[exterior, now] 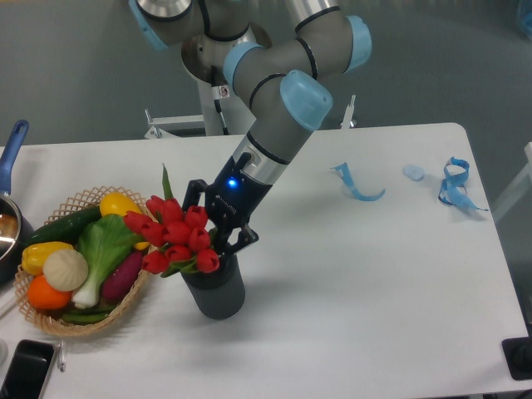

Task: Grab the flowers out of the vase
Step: 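Close the gripper around the tulip stems just below the blooms, then lift the gripped tulip bouquet straight up out of the black vase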

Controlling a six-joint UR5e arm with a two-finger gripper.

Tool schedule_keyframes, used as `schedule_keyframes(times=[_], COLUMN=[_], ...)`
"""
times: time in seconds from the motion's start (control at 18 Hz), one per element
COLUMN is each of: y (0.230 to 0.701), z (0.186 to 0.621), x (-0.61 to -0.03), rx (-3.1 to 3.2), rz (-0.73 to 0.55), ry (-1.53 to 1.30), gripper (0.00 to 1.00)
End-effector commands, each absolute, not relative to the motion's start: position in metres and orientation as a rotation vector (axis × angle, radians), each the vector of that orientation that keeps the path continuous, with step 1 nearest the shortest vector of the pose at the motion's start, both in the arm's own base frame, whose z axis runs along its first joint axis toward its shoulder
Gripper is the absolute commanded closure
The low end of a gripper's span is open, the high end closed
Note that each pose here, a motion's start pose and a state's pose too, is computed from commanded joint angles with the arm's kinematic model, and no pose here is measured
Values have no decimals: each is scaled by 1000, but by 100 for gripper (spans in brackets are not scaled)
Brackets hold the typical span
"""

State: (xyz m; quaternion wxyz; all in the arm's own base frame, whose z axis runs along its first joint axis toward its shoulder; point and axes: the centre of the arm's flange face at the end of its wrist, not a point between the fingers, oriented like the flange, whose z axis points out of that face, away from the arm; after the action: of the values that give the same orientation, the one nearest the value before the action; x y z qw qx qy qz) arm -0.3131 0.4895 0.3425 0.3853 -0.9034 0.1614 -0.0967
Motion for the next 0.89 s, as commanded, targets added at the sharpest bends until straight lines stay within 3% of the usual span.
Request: schedule_keyframes(times=[0.33, 0.89], y=[479, 443], z=[356, 439], x=[-329, -342], rx=[-2285, -2135], rz=[-211, -152], ry=[381, 272], gripper=[63, 63])
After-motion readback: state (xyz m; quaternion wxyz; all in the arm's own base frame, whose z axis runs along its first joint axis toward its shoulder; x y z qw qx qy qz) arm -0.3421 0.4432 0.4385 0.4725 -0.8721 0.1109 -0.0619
